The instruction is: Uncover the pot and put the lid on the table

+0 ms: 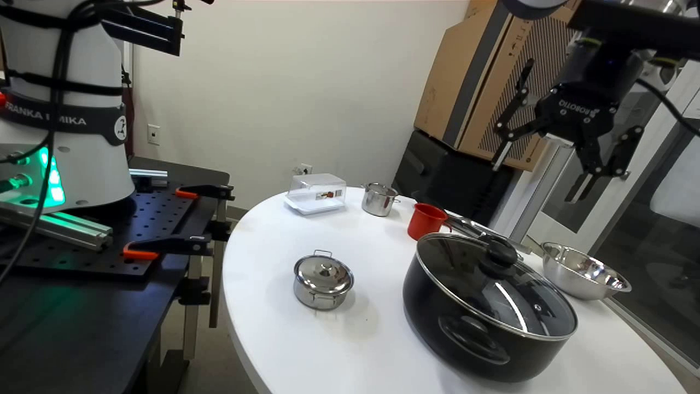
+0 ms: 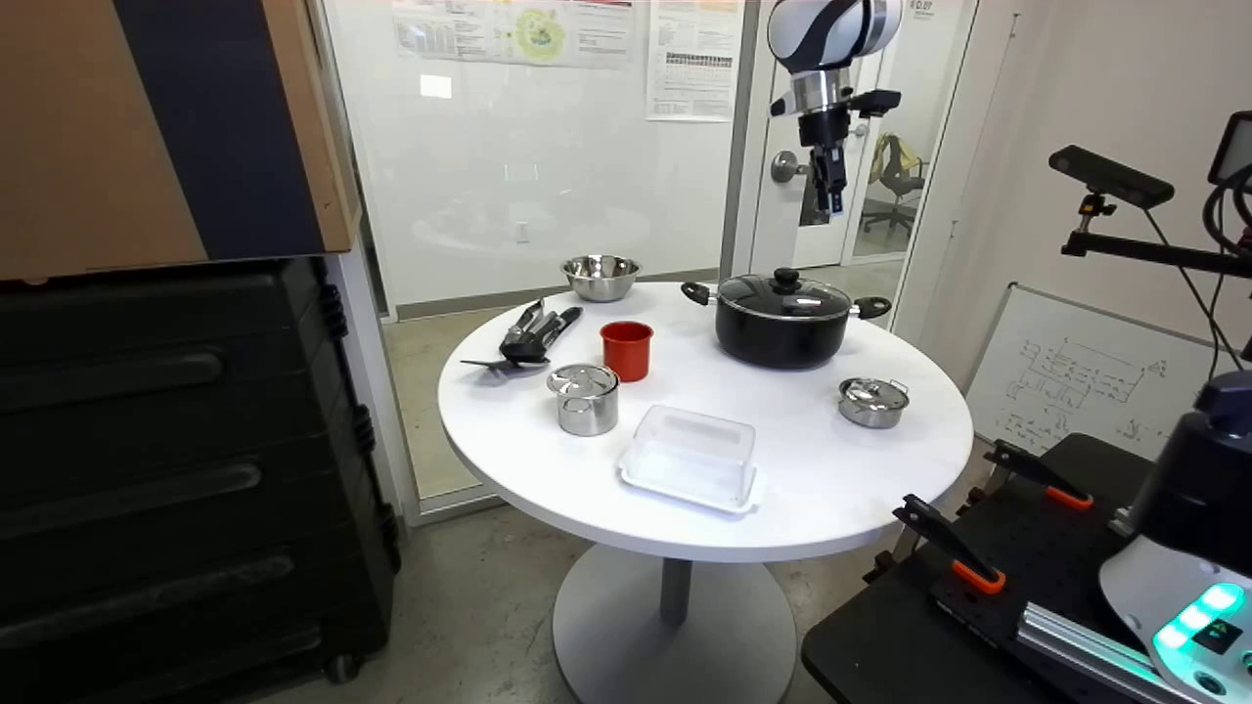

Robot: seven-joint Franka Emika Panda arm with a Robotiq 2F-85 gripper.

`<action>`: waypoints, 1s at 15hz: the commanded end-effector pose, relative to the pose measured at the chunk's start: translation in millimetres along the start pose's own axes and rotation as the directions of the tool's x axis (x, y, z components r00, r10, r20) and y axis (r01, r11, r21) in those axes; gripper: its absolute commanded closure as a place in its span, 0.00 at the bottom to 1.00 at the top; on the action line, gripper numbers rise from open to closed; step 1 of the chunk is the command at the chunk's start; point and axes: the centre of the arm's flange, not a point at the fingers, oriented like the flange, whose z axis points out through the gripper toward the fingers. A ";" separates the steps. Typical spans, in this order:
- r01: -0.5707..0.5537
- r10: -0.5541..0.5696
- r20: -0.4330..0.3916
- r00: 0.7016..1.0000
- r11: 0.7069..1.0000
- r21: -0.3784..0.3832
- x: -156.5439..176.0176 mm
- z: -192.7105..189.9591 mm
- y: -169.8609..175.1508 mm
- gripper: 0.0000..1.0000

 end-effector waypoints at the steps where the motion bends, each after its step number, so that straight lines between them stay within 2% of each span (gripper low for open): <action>1: 0.014 -0.015 -0.038 0.999 0.999 -0.028 0.7 40.9 -22.4 0.00; 3: -0.009 0.005 -0.053 0.999 0.997 -0.071 7.9 55.0 -21.3 0.00; 4: 0.009 -0.010 -0.028 1.000 0.999 -0.034 8.9 44.4 -8.5 0.00; 11: 0.015 -0.018 -0.053 0.998 0.998 -0.055 12.1 55.1 -10.7 0.00; 15: 0.032 -0.045 -0.096 0.994 0.990 -0.137 21.9 57.7 0.0 0.00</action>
